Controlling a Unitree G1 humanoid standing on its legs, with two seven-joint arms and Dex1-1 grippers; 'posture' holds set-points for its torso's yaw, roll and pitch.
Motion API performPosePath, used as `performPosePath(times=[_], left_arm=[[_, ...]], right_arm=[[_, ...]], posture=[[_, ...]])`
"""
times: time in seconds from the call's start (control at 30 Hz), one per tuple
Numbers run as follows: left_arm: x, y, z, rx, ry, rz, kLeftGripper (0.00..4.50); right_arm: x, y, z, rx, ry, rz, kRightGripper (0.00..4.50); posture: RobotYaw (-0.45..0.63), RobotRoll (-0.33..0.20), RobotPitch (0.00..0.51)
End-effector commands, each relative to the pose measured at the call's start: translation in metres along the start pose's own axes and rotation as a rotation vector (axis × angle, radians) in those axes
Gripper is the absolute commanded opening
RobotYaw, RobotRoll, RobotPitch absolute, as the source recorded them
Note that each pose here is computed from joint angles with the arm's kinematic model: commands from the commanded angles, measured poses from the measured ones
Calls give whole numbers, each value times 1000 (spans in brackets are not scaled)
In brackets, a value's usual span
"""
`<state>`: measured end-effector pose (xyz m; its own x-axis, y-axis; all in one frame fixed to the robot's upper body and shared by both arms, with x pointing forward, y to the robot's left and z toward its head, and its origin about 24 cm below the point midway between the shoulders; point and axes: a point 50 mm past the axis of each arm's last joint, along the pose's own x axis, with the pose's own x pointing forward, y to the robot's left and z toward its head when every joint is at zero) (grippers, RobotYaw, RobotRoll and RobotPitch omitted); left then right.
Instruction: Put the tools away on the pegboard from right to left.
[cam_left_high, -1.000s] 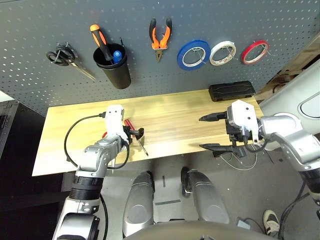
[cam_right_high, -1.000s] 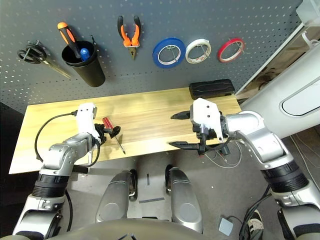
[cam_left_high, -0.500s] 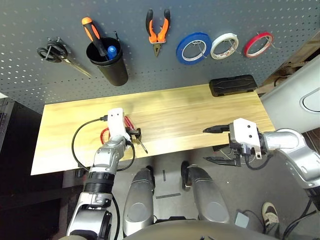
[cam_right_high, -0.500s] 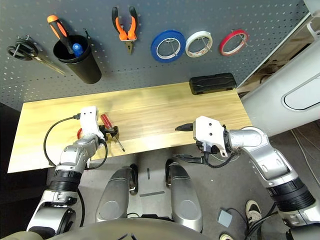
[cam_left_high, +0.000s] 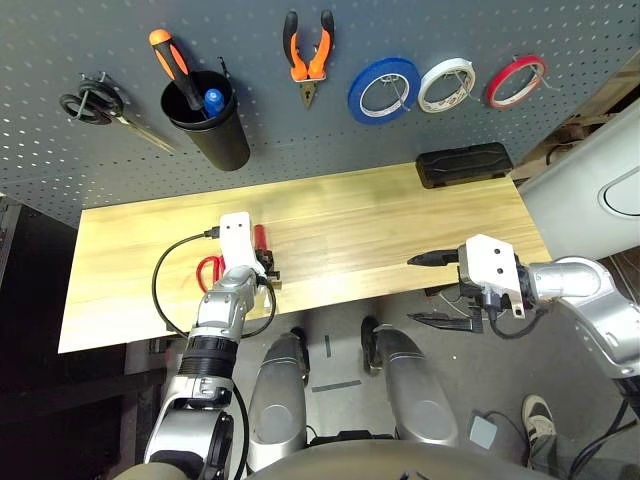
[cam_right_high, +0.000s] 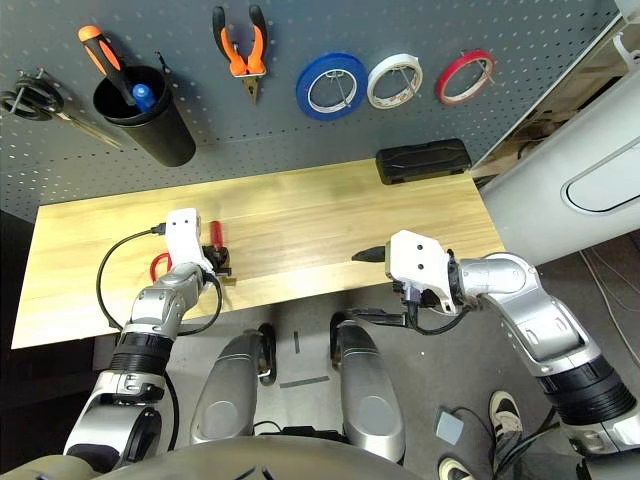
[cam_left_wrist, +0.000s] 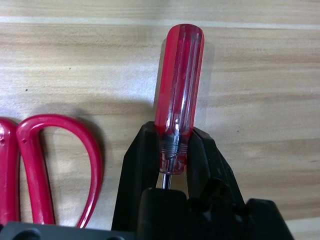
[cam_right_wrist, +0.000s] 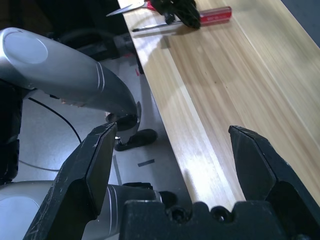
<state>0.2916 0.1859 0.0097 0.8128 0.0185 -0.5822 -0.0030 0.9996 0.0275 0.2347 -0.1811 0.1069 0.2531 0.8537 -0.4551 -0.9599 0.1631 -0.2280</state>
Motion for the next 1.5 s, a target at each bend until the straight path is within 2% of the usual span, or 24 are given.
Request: performPosePath(times=[0.03,0.37,0.5,0.63,0.87,1.1,1.33,1.5], left_arm=[[-16,8,4,15,-18,-38,856],[-82,38,39,94,-221,-11,856],[-112,37,57,110,-356,-46,856],[-131,36,73,125,-463,-37,856],[-153,35,104,132,-641,-53,856],[-178,33,123,129,-828,-80,856],[-182,33,140,122,-894,-113,856],[-182,43,161,35,-979,-81,856]], right_arm=[[-8,-4,-7,35,-15,2,4500],[-19,-33,6,38,-276,-44,4500],[-25,-42,13,72,-350,-31,4500],[-31,-47,18,92,-403,-28,4500],[-36,-55,26,79,-472,-28,4500],[-36,-63,35,61,-521,-31,4500],[-37,-73,40,45,-555,-42,4500],[-40,-77,45,20,-592,-61,4500]], posture=[[-49,0,299],[37,0,239],[68,0,219],[103,0,193],[136,0,157],[161,0,128],[170,0,90],[154,0,71]])
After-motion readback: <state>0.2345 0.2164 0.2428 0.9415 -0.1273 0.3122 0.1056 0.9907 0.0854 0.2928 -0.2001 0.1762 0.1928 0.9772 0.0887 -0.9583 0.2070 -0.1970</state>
